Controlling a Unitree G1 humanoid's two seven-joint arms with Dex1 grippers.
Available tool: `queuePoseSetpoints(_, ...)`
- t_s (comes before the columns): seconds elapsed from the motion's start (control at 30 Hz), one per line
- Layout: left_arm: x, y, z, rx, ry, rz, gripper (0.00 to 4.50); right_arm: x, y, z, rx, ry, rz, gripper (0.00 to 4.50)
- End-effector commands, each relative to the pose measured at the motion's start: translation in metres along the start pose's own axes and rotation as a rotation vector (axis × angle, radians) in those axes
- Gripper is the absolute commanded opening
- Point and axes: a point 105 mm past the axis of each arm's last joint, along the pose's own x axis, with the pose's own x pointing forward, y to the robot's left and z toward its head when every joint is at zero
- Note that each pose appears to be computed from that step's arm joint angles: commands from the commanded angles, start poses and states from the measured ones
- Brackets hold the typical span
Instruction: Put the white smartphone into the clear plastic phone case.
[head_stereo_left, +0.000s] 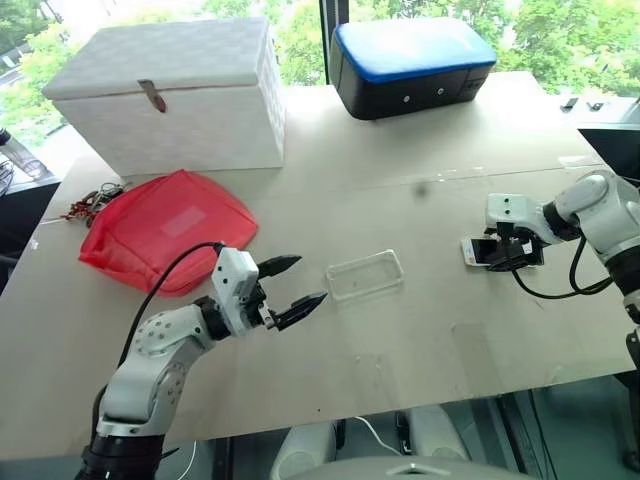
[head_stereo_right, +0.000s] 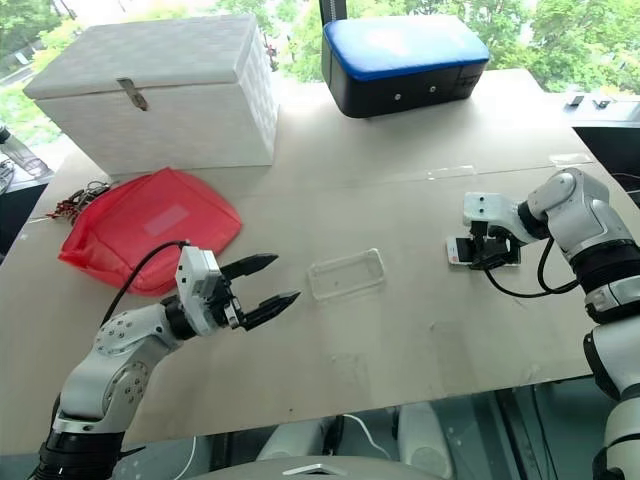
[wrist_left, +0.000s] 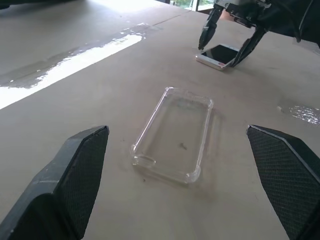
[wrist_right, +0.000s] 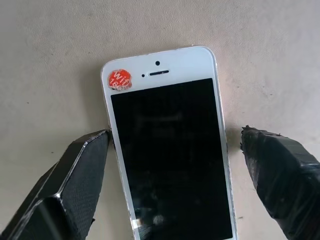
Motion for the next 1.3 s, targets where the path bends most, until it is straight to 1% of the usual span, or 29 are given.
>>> queuePoseSetpoints(0.03,-0.001,-0.005,0.013,0.045,-0.037,0.001,4.5,0.022,0.018,-0.017,0.102,0.033,0.137,2.89)
queuePoseSetpoints(0.1,-0.003,-0.005,0.013,0.046,-0.036,0.011,4.5,0.023,0.018,-0.012,0.111,-0.007,0.143,2.87)
queuePoseSetpoints(0.17,-0.004,-0.005,0.013,0.046,-0.035,0.021,4.5,0.021,0.018,-0.001,0.094,-0.074,0.137,2.87)
queuePoseSetpoints(0.2,-0.005,-0.005,0.012,0.046,-0.034,0.024,4.5,0.018,0.017,0.009,0.095,-0.122,0.134,2.87)
queuePoseSetpoints(0.37,-0.007,-0.005,0.01,0.043,-0.027,0.035,4.5,0.002,0.023,0.068,0.013,-0.33,0.1,2.87)
queuePoseSetpoints(0.43,-0.009,-0.005,0.009,0.041,-0.021,0.037,4.5,-0.003,0.031,0.089,-0.049,-0.375,0.098,2.87)
queuePoseSetpoints(0.57,-0.015,-0.003,0.003,0.031,0.003,0.04,4.5,0.001,0.059,0.143,-0.223,-0.475,0.124,2.8)
queuePoseSetpoints(0.67,-0.02,-0.002,-0.003,0.028,0.028,0.04,4.5,0.017,0.075,0.178,-0.365,-0.478,0.119,2.8)
queuePoseSetpoints(0.7,-0.021,-0.002,-0.004,0.028,0.032,0.041,4.5,0.023,0.079,0.185,-0.402,-0.469,0.116,2.8)
queuePoseSetpoints(0.8,-0.024,0.001,-0.004,0.03,0.037,0.05,4.5,0.038,0.082,0.192,-0.445,-0.432,0.117,2.8)
queuePoseSetpoints(1.0,-0.024,-0.002,-0.006,0.029,0.043,0.049,4.5,0.064,0.083,0.193,-0.519,-0.342,0.11,2.79)
queuePoseSetpoints(1.2,-0.029,-0.002,-0.006,0.036,0.056,0.066,4.5,0.068,0.08,0.196,-0.506,-0.326,0.109,2.79)
queuePoseSetpoints(1.3,-0.031,-0.003,-0.007,0.036,0.058,0.071,4.5,0.071,0.079,0.198,-0.463,-0.326,0.121,2.79)
